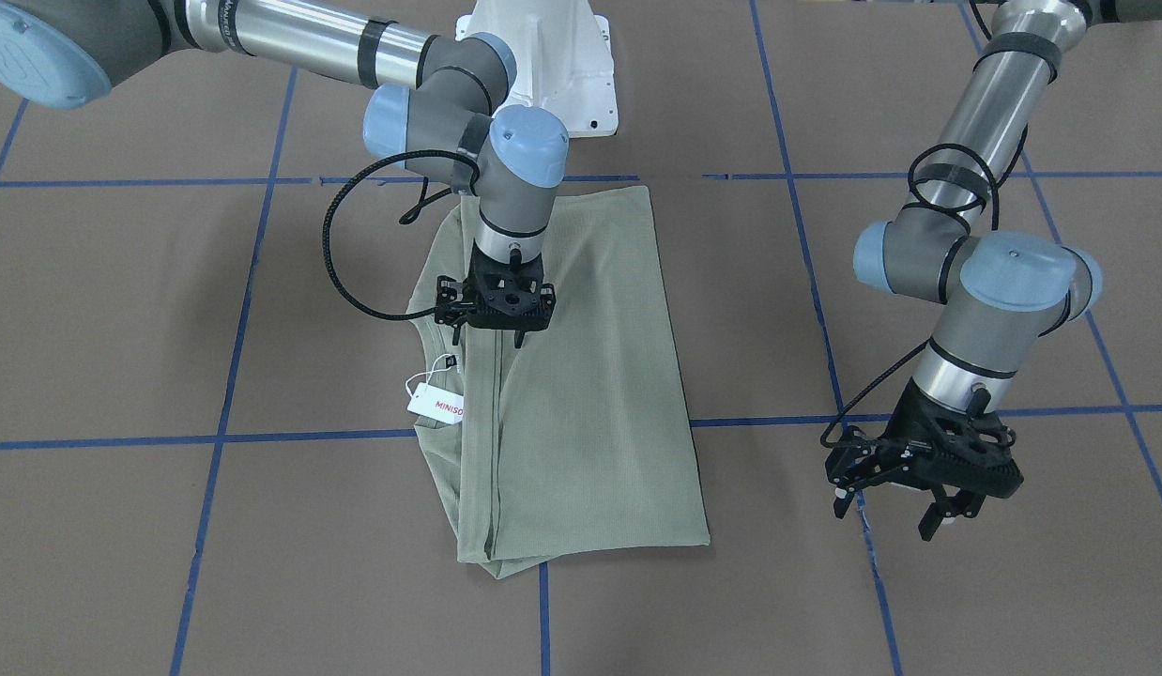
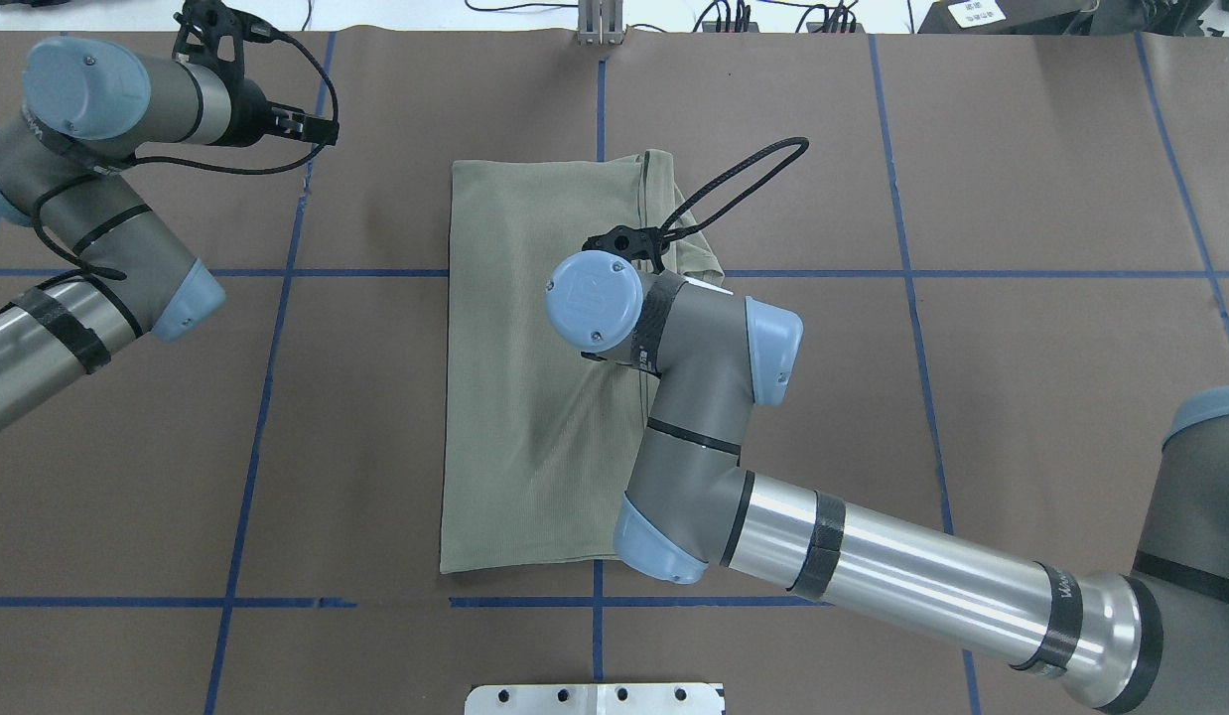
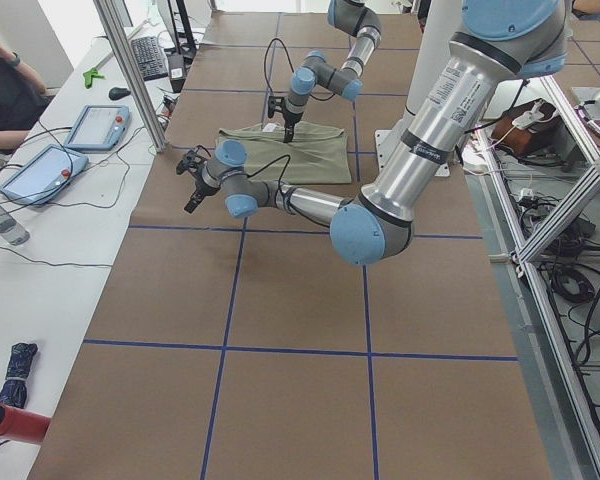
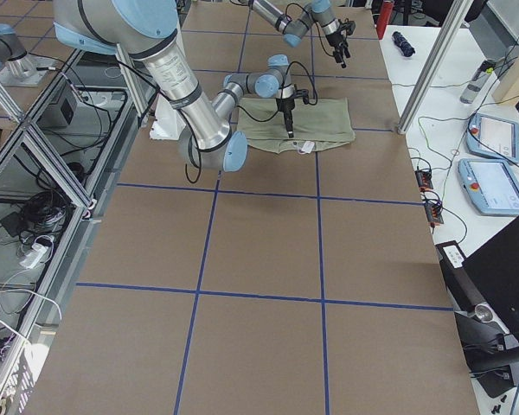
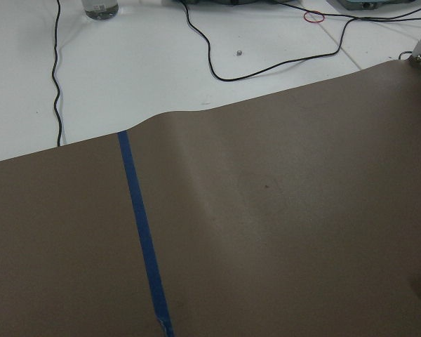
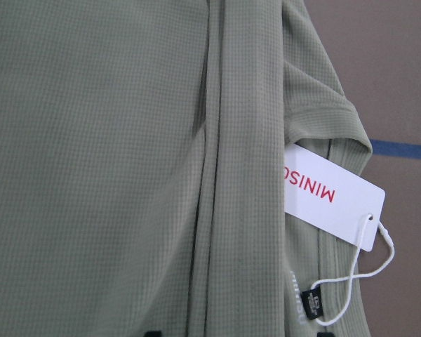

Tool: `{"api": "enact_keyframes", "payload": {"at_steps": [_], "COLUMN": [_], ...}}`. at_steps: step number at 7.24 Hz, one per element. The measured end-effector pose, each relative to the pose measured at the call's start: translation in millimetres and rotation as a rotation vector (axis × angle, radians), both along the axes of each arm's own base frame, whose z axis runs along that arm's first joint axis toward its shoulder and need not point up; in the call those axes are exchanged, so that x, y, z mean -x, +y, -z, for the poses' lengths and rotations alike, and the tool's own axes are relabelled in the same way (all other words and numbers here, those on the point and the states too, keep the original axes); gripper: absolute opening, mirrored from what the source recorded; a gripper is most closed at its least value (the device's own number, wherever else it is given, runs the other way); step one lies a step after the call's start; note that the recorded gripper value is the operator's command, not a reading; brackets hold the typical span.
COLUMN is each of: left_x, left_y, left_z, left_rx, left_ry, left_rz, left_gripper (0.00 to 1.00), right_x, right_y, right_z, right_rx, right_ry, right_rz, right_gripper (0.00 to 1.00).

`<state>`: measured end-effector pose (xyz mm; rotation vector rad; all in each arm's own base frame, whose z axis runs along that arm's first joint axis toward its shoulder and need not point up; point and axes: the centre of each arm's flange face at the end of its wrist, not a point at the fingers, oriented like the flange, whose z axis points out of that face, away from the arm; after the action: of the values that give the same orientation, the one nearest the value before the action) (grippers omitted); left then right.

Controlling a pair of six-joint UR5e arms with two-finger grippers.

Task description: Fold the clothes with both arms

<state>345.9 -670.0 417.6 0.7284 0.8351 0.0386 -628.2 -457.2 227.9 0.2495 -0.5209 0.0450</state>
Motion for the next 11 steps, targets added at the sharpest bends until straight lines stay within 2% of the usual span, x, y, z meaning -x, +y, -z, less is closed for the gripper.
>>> {"api": "enact_keyframes", "payload": {"at_steps": [3,5,7,8,9,10,11], "left_x": [-1.1,-1.4,-1.4,-1.4,-1.3,-1.2,-1.1], "left_y": [0.5,0.6,0.5,0.4,0.4,0.4,0.4], "left_z": [-0.5,-0.6,-0.9,-1.1,-1.2,-1.5,-1.8], "left_rx": [0.001,0.000,0.000,0.001,0.001,0.001,0.001], "left_ry": [-0.001,-0.001,-0.002,-0.002,-0.002,-0.003,-0.003], "left_rz": [-0.001,-0.002,-0.001,-0.001,-0.001,-0.002,-0.002], "left_gripper": [1.00,1.00,1.00,1.00,1.00,1.00,1.00], "right_x": [1.1,1.6,0.9,0.1,-0.6,-1.3,-2.2], "right_y": [-0.5,-0.2,-0.7,-1.7,-2.5,-2.7,-2.7], "right_z": [-1.2,-2.0,-3.2,-3.3,-3.3,-3.3,-2.9], "right_rx": [-0.002,-0.007,-0.018,-0.025,-0.031,-0.033,-0.033], "right_ry": [0.006,0.011,0.026,0.032,0.037,0.041,0.045], "right_rz": [0.005,0.015,0.034,0.045,0.054,0.057,0.058], "right_gripper": [0.66,0.63,0.51,0.38,0.13,0.00,0.00]}}
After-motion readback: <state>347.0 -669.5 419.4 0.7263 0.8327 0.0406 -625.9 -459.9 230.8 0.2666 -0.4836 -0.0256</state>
